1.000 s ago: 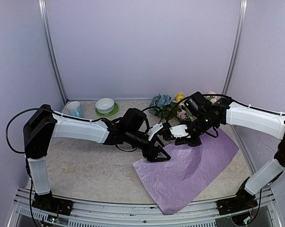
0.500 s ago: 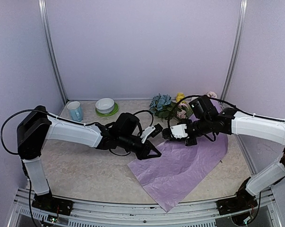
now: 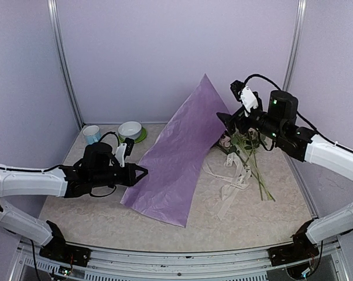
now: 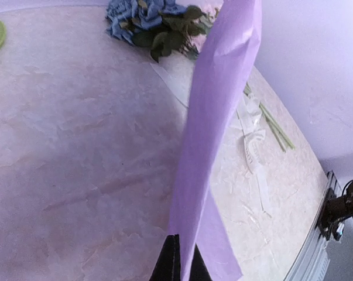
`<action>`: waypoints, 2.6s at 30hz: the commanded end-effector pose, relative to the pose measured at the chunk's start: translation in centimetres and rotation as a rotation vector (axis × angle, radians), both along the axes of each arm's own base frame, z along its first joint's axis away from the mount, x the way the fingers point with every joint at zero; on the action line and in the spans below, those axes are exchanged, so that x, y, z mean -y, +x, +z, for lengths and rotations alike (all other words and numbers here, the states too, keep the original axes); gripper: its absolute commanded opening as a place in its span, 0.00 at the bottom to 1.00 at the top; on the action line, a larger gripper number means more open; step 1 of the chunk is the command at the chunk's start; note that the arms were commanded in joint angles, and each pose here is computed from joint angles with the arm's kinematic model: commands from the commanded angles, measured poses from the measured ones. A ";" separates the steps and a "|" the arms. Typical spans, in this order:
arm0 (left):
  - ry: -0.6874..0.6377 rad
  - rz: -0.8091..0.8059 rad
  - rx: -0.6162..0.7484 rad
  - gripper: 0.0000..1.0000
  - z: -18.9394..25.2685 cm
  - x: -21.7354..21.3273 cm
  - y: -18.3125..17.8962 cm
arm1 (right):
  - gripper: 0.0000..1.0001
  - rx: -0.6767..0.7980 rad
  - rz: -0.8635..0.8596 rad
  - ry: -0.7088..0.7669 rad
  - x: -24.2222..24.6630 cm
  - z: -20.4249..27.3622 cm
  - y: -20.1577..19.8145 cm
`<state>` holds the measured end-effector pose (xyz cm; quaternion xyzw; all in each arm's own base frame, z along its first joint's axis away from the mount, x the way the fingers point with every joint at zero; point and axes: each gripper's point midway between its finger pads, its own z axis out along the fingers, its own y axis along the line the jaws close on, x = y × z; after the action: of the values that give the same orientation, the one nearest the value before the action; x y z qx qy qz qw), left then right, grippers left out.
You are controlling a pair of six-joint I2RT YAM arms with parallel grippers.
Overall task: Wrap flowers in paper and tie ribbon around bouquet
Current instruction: Pass from the right arm to the left, then move the ribbon to the center of the board.
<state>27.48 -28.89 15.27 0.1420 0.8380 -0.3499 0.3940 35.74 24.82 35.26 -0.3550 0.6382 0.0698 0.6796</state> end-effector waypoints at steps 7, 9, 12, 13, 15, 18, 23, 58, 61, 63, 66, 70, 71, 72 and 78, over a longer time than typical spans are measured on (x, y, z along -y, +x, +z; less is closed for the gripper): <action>-0.083 0.410 -0.046 0.00 1.1 -7.9 0.1 | 0.98 -0.529 -0.381 -0.025 4.3 -13.7 5.4; -0.097 0.417 -0.073 0.00 0.6 -7.9 -0.3 | 0.98 -0.535 -0.399 -0.073 4.5 -14.9 6.5; -0.095 0.400 -0.088 0.00 0.3 -7.3 -0.8 | 0.99 -0.572 -0.471 -0.141 5.9 -17.4 9.0; -0.084 0.394 -0.087 0.00 0.3 -7.0 -0.9 | 0.99 -0.588 -0.491 -0.169 6.4 -18.4 9.8; -0.054 0.392 -0.078 0.00 0.3 -6.5 -1.3 | 0.99 -0.611 -0.511 -0.228 6.8 -20.5 11.5; -0.022 0.366 -0.071 0.00 0.3 -5.4 -1.6 | 0.99 -0.649 -0.521 -0.316 6.8 -24.2 13.7; 0.057 0.281 -0.035 0.00 0.0 -3.1 -2.0 | 0.99 -0.626 -0.624 -0.399 8.7 -26.6 17.8; -0.133 -0.037 -0.095 0.00 4.6 5.9 5.6 | 0.92 -0.711 -0.539 0.087 16.5 -16.1 14.7; -0.110 0.092 -0.194 0.00 0.4 3.0 5.9 | 0.80 -0.814 -0.435 0.133 14.2 -16.5 12.4; -0.073 0.172 -0.240 0.00 -2.0 1.1 6.0 | 0.75 -0.880 -0.344 0.147 11.2 -17.6 9.9; -0.011 0.265 -0.293 0.00 -4.8 -1.4 6.3 | 0.73 -0.968 -0.223 0.085 6.6 -20.8 5.5; 0.041 0.290 -0.367 0.00 -7.8 -2.7 5.6 | 0.66 -1.094 -0.130 0.009 3.0 -23.8 0.7; 0.057 0.288 -0.387 0.00 -8.5 -2.8 5.3 | 0.65 -1.120 -0.109 0.005 2.6 -24.1 -0.3; 0.069 0.286 -0.406 0.00 -9.2 -3.0 5.0 | 0.64 -1.137 -0.098 0.001 2.3 -24.2 -1.1; 0.121 0.314 -0.469 0.00 -12.4 -4.0 4.1 | 0.56 -1.145 0.075 -0.052 -0.3 -24.3 -7.3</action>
<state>32.28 -26.00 5.47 -0.0352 0.9233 -0.2845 0.2557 32.68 22.94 9.86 -0.2516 0.9170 0.2155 0.2220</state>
